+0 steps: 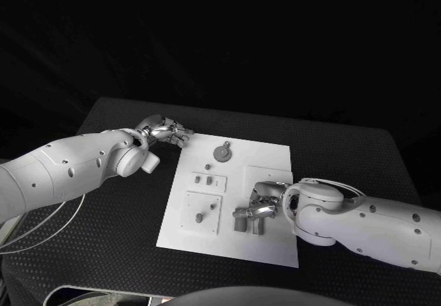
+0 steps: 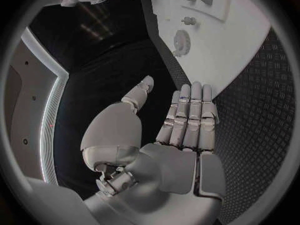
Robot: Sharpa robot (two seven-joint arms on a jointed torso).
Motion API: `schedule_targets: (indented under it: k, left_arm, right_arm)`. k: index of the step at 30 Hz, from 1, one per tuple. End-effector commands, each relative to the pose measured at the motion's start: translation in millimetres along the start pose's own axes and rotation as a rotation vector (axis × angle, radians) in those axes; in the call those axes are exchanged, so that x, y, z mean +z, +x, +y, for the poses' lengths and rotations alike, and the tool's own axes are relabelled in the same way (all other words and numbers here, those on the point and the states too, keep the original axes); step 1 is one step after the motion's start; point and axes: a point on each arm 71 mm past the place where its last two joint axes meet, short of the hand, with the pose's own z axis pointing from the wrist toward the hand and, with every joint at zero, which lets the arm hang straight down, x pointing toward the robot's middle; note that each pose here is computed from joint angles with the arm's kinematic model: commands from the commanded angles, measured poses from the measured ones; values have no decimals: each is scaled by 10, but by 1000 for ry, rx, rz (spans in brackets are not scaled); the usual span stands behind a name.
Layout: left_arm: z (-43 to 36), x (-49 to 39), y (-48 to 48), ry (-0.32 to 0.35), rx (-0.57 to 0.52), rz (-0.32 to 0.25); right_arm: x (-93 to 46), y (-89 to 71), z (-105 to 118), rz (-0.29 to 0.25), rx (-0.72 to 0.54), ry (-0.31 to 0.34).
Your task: Assemble the parts on the task board
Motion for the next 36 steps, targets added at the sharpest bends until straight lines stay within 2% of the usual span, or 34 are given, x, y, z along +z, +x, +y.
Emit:
schedule_targets:
  k: [1, 16, 24, 36]
  left_arm:
    - [-11, 2, 23, 4, -6, 18]
    - [-4, -1, 24, -3, -3, 25]
    - [4, 1, 24, -12, -1, 28]
    - [20, 0, 39, -31, 3, 46]
  right_arm:
    - [19, 150, 24, 72, -28, 8]
    - [46, 178, 52, 86, -59, 2]
    - [31, 208, 36, 129, 72, 7]
    - [13, 208, 0, 141, 309, 4]
